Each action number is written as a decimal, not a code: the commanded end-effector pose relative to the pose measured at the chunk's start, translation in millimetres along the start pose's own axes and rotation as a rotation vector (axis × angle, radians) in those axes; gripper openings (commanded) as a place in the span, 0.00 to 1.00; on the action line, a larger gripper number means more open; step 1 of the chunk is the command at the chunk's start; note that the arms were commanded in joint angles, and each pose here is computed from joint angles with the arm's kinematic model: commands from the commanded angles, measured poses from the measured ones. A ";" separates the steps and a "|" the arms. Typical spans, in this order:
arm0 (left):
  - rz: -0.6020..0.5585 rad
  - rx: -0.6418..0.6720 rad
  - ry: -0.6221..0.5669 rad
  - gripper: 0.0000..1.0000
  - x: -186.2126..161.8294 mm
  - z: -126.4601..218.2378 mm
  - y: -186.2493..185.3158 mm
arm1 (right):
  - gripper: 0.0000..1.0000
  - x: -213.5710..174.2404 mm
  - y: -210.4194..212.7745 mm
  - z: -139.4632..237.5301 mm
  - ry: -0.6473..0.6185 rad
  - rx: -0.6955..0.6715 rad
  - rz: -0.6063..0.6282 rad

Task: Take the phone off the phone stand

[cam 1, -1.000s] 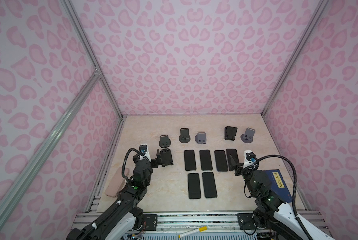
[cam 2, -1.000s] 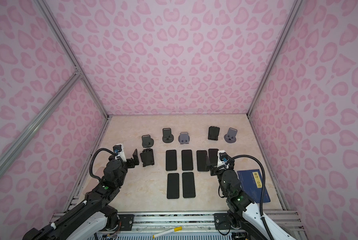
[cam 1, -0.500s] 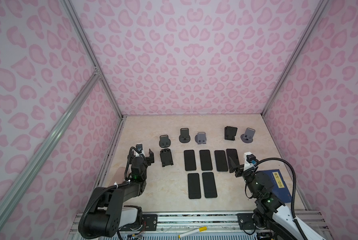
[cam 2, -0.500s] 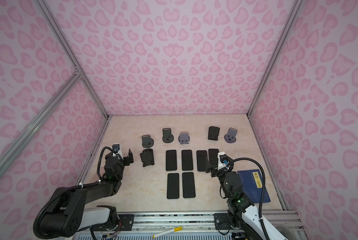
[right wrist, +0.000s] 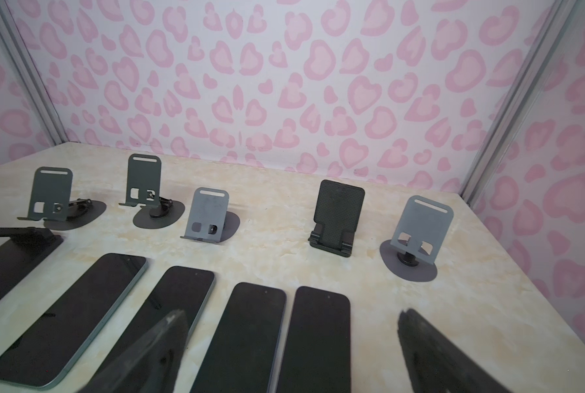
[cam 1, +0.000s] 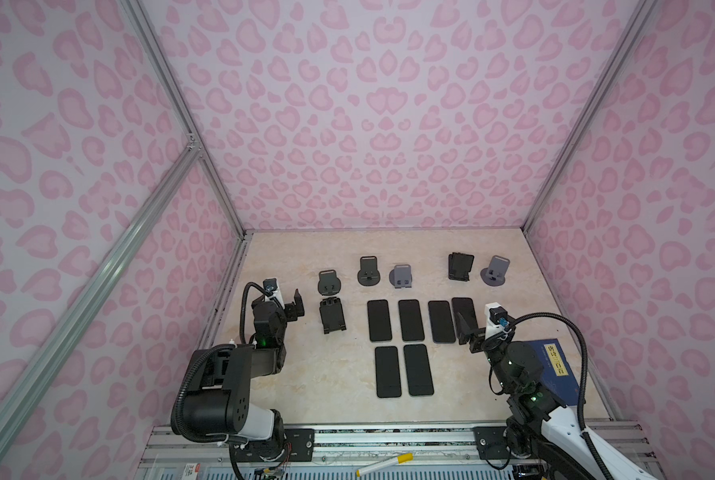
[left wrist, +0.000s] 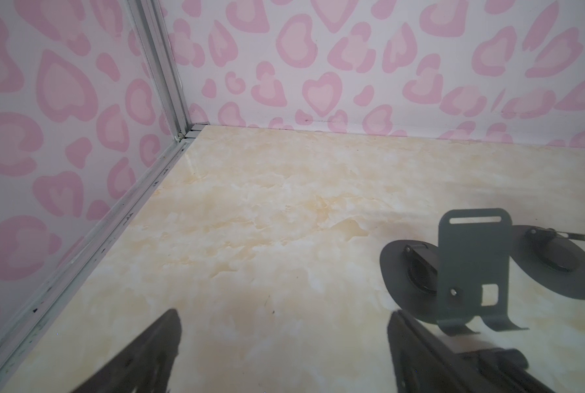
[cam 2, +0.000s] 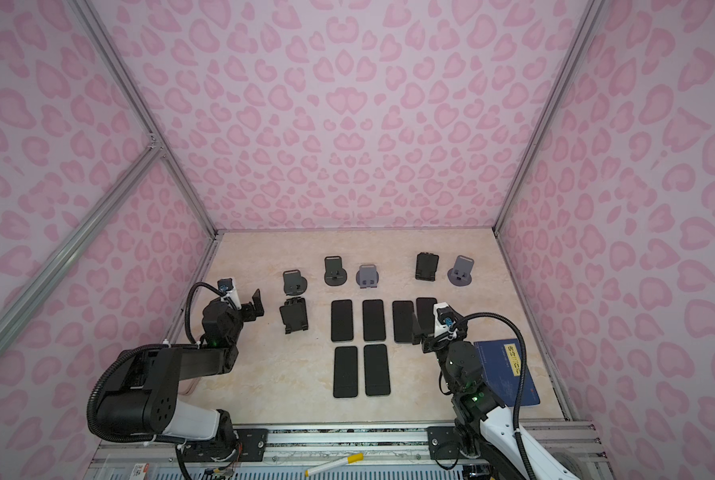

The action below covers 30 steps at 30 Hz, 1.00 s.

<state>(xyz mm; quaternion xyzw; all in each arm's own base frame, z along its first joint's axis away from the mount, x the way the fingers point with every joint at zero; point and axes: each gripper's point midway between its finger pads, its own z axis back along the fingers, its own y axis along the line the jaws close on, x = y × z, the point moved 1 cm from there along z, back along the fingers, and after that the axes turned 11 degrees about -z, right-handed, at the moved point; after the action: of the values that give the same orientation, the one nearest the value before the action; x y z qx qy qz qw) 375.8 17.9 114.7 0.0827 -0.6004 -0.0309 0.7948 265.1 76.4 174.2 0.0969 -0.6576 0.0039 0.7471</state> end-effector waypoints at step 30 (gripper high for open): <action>0.005 -0.011 -0.015 0.98 4.5 -1.2 -1.4 | 1.00 -30.8 -64.6 -51.6 -0.100 -0.214 0.146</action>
<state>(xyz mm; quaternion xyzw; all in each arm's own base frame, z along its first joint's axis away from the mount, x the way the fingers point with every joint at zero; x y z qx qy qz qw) 375.7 17.0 114.0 0.0780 -0.5997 -0.0306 0.7958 312.7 24.3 106.4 -0.0496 -0.6555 -0.0041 0.7535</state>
